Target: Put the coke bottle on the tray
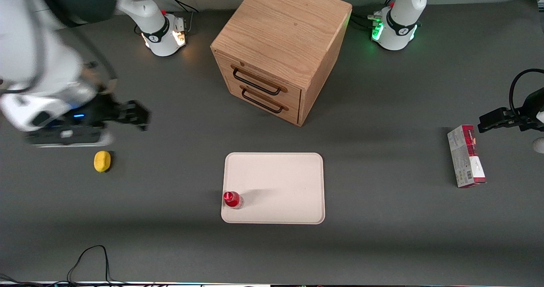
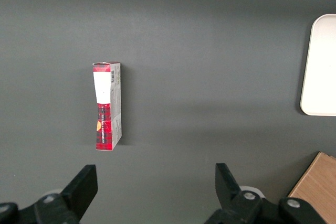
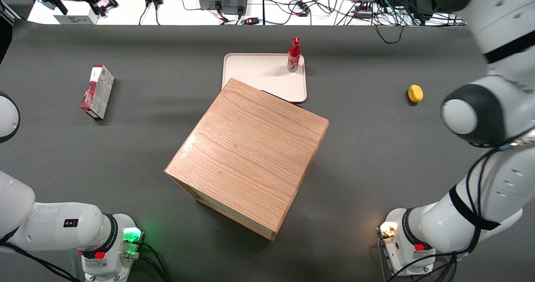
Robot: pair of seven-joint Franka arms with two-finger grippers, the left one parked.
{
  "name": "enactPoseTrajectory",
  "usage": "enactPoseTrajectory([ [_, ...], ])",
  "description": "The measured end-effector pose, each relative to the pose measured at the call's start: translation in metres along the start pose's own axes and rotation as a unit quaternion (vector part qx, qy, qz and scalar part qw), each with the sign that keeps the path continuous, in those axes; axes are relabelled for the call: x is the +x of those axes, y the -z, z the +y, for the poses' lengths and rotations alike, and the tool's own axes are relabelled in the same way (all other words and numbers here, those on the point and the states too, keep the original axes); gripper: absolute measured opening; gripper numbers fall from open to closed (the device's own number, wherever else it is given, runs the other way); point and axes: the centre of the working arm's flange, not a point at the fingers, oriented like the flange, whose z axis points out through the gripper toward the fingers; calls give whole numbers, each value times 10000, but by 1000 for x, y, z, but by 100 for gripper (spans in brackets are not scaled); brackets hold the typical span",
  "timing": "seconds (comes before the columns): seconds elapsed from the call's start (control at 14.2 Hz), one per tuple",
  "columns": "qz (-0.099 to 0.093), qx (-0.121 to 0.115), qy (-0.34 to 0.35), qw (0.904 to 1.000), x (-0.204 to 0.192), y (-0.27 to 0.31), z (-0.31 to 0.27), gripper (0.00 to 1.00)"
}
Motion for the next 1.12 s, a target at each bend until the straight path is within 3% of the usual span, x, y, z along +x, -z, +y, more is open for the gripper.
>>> enactPoseTrajectory([
  [0.28, -109, 148, -16, 9998, -30, -8, 106, 100],
  [0.7, -310, 144, -86, 9994, -47, -34, 130, 100],
  [1.12, -309, 134, -113, 9994, -44, -48, 161, 100],
])
